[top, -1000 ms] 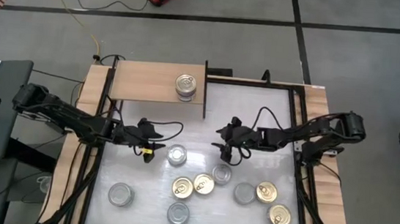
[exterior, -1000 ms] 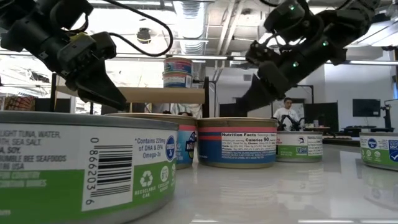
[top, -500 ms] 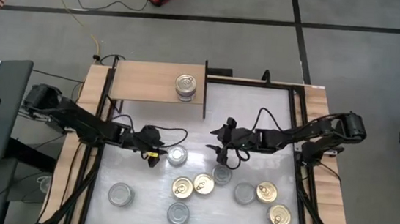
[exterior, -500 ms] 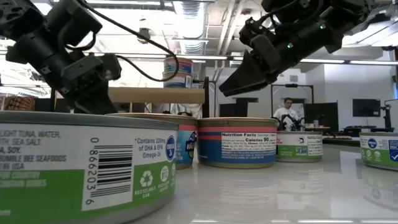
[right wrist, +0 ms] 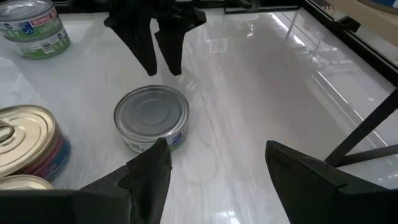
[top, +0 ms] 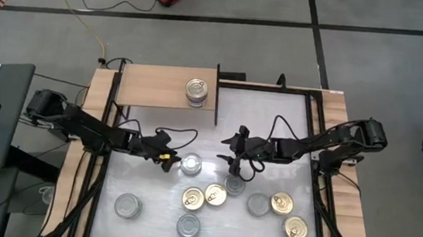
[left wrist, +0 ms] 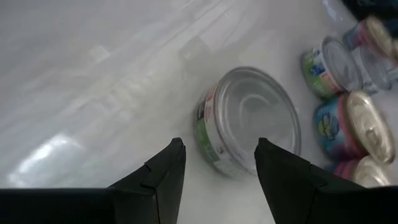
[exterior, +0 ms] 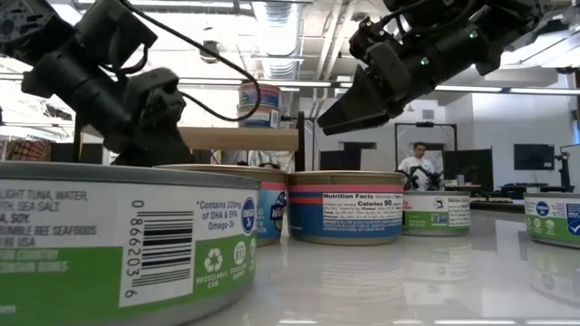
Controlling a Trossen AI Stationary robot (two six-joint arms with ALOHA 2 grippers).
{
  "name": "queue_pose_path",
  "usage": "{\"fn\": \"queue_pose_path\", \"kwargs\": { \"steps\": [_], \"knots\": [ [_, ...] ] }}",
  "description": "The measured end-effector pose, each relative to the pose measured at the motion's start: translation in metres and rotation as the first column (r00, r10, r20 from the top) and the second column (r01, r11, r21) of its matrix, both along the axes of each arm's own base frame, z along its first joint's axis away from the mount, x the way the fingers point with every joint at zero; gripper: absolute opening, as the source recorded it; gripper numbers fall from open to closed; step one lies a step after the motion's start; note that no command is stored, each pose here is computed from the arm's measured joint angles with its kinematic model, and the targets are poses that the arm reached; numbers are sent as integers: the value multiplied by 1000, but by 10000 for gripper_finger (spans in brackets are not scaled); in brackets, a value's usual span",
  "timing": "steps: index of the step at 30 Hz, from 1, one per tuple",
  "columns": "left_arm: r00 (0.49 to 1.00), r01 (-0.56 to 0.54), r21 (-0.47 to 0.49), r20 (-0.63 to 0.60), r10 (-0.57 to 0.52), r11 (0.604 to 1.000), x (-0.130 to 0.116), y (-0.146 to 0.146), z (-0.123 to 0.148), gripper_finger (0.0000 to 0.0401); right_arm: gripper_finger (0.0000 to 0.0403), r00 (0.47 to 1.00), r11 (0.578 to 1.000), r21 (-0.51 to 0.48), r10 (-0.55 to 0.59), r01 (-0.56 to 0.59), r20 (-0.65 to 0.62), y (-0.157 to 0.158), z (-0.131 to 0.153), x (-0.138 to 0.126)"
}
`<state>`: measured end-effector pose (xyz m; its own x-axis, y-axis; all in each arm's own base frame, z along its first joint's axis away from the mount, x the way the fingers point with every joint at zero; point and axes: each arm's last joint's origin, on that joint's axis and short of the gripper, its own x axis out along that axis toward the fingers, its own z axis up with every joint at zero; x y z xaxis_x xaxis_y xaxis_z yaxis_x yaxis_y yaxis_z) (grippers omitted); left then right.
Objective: Stack canned seafood by type on shelf
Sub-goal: Put the green-white tuna can on the shelf
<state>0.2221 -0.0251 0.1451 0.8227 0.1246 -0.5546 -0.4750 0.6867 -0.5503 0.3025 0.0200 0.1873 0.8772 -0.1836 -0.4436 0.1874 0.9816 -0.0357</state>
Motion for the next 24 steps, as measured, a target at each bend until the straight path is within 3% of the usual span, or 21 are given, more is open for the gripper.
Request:
{"fn": "queue_pose_path", "kwargs": {
  "steps": [7,12,18,24],
  "knots": [
    [999,-36,-4,21,36,999,9,0,8,183,285,1000,1000,-13,7,-7,-5,0,0,0],
    [996,-28,42,-79,31,999,20,0,-1,183,285,1000,1000,-17,11,-11,-1,1,3,2],
    [988,16,28,-151,-12,999,35,-1,-16,181,285,1000,999,-22,29,-29,5,6,4,2],
    [984,34,21,-175,-29,999,35,0,-19,130,285,999,999,-24,42,-42,8,10,4,2]
  ]
}}
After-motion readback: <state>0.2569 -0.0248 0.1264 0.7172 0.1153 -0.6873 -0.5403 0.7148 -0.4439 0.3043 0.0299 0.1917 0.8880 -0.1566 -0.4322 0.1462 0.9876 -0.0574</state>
